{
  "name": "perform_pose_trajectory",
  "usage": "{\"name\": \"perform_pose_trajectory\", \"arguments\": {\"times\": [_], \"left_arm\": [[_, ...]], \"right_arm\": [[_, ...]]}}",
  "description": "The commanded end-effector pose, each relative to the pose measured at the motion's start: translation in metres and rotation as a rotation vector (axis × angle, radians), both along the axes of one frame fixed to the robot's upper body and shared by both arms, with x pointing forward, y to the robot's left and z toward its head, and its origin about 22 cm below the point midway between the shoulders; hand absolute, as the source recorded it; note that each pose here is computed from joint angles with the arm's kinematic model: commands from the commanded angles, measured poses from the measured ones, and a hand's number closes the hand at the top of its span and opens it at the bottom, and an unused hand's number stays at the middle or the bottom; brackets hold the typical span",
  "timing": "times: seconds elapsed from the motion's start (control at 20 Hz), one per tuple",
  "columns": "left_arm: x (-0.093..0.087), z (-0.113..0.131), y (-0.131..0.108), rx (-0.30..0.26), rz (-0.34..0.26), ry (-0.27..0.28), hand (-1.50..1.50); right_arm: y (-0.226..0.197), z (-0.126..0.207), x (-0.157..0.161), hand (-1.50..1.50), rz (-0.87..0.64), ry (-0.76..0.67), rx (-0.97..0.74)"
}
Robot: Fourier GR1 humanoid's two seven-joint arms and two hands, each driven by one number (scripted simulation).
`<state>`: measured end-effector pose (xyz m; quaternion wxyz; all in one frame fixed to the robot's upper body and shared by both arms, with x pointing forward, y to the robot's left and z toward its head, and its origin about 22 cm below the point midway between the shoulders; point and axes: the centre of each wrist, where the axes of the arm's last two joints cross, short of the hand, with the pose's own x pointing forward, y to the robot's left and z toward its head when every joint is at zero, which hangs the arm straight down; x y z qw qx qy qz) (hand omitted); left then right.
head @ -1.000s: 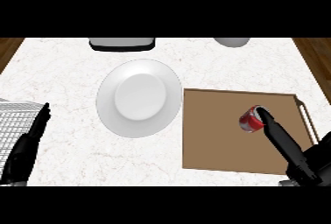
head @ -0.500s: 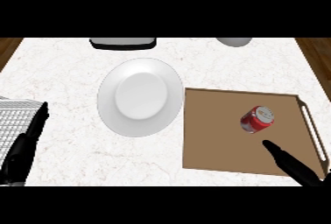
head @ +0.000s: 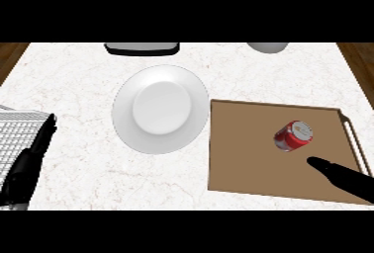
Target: Pick the can from the tray and place it in the plate
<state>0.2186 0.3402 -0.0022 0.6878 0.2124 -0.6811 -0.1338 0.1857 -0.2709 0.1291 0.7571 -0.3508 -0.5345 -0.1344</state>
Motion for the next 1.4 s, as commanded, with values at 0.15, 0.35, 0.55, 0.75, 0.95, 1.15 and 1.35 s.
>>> {"name": "perform_pose_trajectory", "arguments": {"times": [0.15, 0.35, 0.55, 0.75, 0.95, 1.15, 1.35], "left_arm": [[0.008, 0.003, -0.002, -0.004, -0.001, 0.002, 0.00], [-0.003, -0.003, 0.005, 0.000, -0.011, 0.016, 0.00], [-0.007, -0.001, -0.012, -0.014, 0.000, -0.002, 0.00], [0.008, 0.014, -0.007, -0.018, -0.002, -0.001, 0.00], [-0.011, -0.008, -0.016, -0.008, 0.006, 0.005, 0.00], [0.001, -0.021, -0.009, -0.016, 0.003, 0.011, 0.00], [0.000, 0.002, -0.006, -0.006, 0.000, -0.001, 0.00]], "right_arm": [[-0.004, 0.014, 0.029, -1.50, 0.090, 0.287, -0.008], [-0.010, 0.011, 0.044, -1.50, 0.146, 0.307, 0.016], [-0.022, -0.004, 0.047, -1.50, 0.181, 0.314, 0.034], [0.006, -0.005, 0.051, -1.50, 0.206, 0.336, 0.035], [-0.007, -0.017, 0.073, -1.50, 0.262, 0.345, 0.067], [-0.003, -0.017, 0.060, -1.50, 0.269, 0.378, 0.074], [-0.002, -0.042, 0.080, -1.50, 0.249, 0.399, 0.076]]}}
